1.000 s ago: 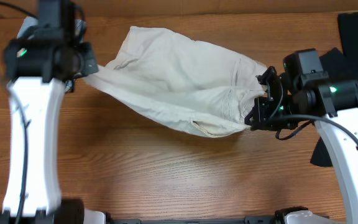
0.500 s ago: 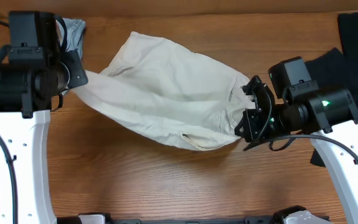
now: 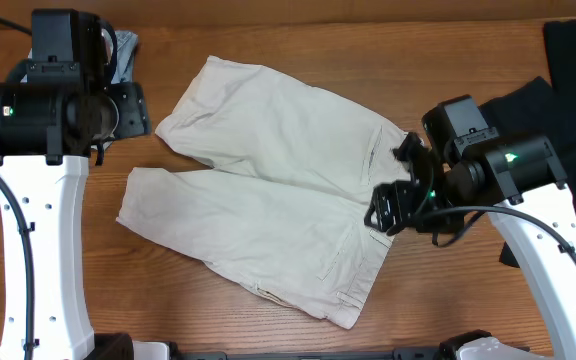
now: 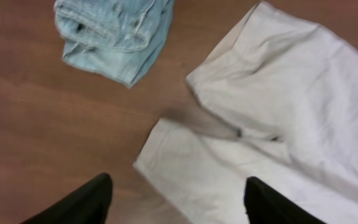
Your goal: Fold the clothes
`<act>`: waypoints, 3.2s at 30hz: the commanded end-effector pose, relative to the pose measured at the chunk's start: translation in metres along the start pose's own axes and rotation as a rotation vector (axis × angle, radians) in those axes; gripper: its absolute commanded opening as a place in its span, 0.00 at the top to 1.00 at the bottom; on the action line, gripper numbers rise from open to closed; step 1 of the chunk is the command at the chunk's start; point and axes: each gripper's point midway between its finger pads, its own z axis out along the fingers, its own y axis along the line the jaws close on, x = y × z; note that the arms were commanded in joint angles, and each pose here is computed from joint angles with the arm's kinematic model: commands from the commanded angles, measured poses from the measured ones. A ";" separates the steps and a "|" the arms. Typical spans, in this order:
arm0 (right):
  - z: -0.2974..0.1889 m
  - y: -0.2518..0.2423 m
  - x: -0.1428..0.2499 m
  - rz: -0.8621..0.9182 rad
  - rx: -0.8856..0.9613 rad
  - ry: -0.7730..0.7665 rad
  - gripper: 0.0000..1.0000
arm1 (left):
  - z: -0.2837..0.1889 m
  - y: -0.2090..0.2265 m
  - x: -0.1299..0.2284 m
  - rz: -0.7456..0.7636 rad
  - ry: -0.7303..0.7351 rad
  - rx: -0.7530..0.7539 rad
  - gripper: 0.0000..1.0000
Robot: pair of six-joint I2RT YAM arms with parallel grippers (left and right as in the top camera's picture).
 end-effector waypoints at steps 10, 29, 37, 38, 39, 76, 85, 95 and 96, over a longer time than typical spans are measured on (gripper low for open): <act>0.007 -0.076 -0.128 0.184 0.161 -0.334 0.13 | 0.107 -0.089 -0.065 0.230 -0.083 0.289 0.23; 0.072 -0.120 -0.157 0.276 0.189 -0.203 0.11 | 0.314 -0.126 -0.011 0.368 0.126 0.254 0.23; 0.074 -0.114 -0.156 0.274 0.160 -0.193 0.11 | 0.331 -0.084 0.017 0.340 0.263 0.142 0.23; 0.074 -0.114 -0.155 0.274 0.160 -0.192 0.11 | 0.331 -0.076 0.019 0.324 0.279 0.117 0.22; 0.074 -0.114 -0.156 0.274 0.158 -0.192 0.11 | 0.331 -0.070 0.021 0.314 0.295 0.104 0.21; 0.118 -0.130 -0.219 0.224 0.127 -0.309 0.17 | 0.290 0.046 0.101 0.023 0.720 -0.212 0.28; 0.168 -0.134 -0.226 0.189 0.051 -0.242 0.21 | 0.256 0.016 0.031 0.027 0.550 -0.141 0.10; 0.163 -0.133 -0.258 0.145 0.034 -0.364 0.96 | 0.187 -0.030 -0.060 0.015 0.243 0.023 0.10; 0.159 -0.134 -0.265 0.137 0.031 -0.398 0.96 | 0.182 -0.033 -0.064 0.018 0.223 0.027 0.11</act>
